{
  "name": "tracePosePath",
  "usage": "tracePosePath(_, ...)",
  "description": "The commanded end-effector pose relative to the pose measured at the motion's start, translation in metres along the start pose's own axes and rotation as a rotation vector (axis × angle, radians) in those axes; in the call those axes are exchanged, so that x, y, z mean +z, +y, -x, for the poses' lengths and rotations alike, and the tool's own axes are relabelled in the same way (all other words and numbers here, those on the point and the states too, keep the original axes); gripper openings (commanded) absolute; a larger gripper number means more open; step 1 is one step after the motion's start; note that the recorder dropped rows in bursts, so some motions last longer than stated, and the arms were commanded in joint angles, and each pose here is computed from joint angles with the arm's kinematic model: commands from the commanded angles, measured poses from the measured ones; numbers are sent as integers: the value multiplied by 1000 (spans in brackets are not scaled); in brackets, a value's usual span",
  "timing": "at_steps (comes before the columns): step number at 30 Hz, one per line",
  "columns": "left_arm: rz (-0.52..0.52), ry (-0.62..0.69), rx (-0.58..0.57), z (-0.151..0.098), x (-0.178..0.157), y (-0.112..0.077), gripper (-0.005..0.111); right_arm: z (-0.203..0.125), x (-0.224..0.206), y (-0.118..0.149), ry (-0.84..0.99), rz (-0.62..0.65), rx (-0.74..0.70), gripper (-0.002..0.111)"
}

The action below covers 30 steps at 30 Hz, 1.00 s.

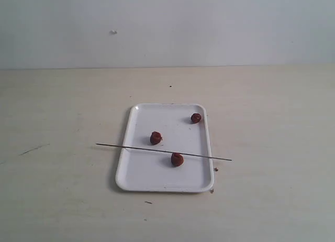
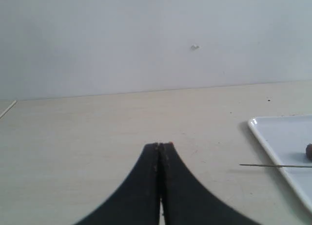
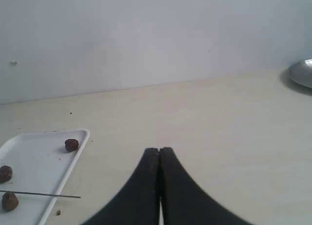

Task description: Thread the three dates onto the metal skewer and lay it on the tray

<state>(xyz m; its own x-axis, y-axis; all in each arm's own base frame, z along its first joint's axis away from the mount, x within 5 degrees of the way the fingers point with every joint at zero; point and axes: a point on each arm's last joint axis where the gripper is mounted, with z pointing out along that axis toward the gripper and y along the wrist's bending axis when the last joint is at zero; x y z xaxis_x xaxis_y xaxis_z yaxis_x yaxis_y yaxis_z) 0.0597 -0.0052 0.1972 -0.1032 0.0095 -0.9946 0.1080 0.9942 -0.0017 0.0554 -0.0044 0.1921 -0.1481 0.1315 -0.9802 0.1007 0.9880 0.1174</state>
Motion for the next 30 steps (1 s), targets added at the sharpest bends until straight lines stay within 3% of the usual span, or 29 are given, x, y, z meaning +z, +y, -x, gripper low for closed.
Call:
tracePosePath(1,-4,-18,-11,2,0,0,0,0,0,0,-10,-4,1,0)
tracePosePath(13,-4,-18,-11,2,0,0,0,1,0,0,-22,-3,-11,0)
tracePosePath(23,-4,-18,-11,2,0,0,0,22,-3,2,-262,21,6,0)
tracePosePath(25,-4,-18,-11,2,0,0,0,26,-4,2,-307,30,34,0)
tracePosePath(30,-4,-18,-11,2,0,0,0,37,-9,3,-430,102,293,0)
